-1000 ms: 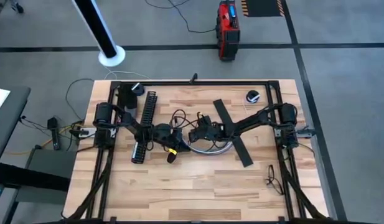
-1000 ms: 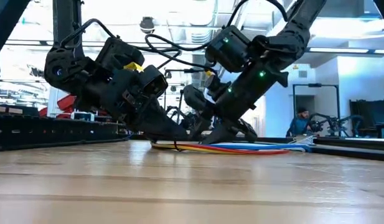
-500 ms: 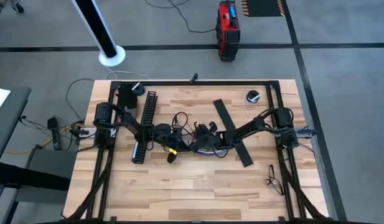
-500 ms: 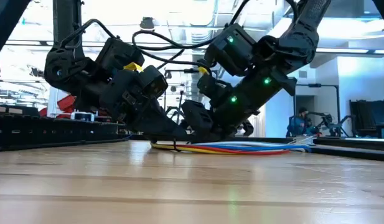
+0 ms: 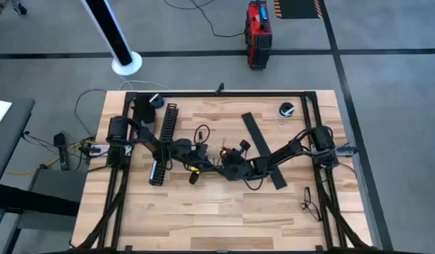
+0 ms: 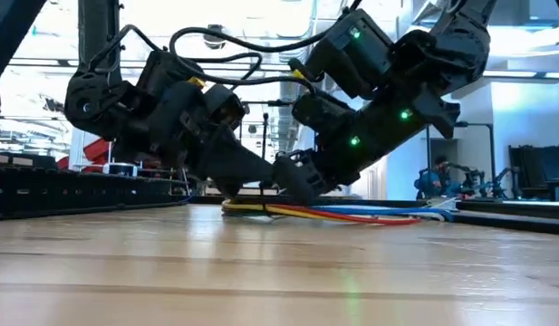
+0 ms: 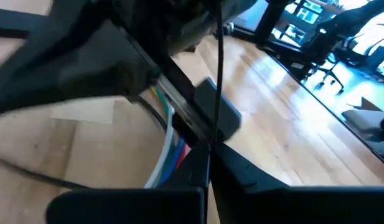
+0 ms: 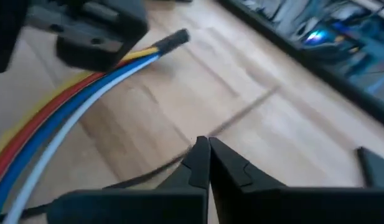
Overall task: Ziptie cables
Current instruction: Wrap the black zip tie on the cable
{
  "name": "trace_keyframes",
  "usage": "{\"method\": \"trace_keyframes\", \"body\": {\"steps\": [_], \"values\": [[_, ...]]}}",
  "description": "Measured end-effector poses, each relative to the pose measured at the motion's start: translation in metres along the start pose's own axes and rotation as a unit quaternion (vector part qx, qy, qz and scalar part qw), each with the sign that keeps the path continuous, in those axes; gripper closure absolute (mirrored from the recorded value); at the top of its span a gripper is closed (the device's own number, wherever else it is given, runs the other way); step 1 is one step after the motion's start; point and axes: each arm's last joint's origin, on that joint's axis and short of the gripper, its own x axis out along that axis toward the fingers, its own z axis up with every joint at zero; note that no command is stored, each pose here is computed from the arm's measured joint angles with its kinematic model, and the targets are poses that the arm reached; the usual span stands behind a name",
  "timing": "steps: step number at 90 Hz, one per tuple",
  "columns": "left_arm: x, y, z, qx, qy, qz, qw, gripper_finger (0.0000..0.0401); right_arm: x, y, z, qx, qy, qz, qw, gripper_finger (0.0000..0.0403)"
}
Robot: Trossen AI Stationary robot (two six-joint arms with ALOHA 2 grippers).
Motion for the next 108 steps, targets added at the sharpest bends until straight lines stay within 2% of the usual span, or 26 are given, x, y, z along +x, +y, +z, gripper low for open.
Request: {"method": "trace_keyframes", "body": {"steps": [18, 31, 42, 53, 67, 76, 84, 97, 108], "values": [[-0.001, 0.001, -0.005, 0.010, 0.017, 0.019, 1.000, 0.0401, -0.002, -0.002, -0.012, -0.009, -0.008, -0.002, 1.000, 0.0403], [-0.001, 0.002, -0.006, 0.007, 0.020, 0.031, 0.999, 0.0401, -0.002, -0.006, -0.021, 0.037, 0.000, 0.061, 0.997, 0.0403], [-0.001, 0.002, -0.006, -0.004, 0.020, 0.032, 0.999, 0.0401, -0.003, -0.008, -0.018, 0.096, 0.024, 0.110, 0.989, 0.0403], [-0.001, 0.002, -0.006, -0.013, 0.022, 0.034, 0.999, 0.0401, -0.008, -0.016, -0.012, 0.120, 0.049, 0.108, 0.986, 0.0391], [-0.001, 0.002, -0.006, -0.018, 0.024, 0.036, 0.999, 0.0401, -0.015, -0.038, 0.005, 0.166, 0.082, 0.091, 0.979, 0.0346], [-0.001, 0.002, -0.006, -0.018, 0.024, 0.036, 0.999, 0.0401, -0.013, -0.051, 0.011, 0.220, 0.110, 0.083, 0.966, 0.0316], [-0.001, 0.002, -0.006, -0.018, 0.025, 0.037, 0.999, 0.0401, -0.003, -0.056, 0.011, 0.281, 0.140, 0.095, 0.945, 0.0292], [-0.001, 0.003, -0.006, -0.019, 0.025, 0.037, 0.999, 0.0401, 0.014, -0.057, -0.002, 0.331, 0.177, 0.087, 0.923, 0.0254], [-0.001, 0.003, -0.006, -0.020, 0.025, 0.037, 0.999, 0.0401, 0.021, -0.053, -0.004, 0.371, 0.164, 0.083, 0.910, 0.0228]]}}
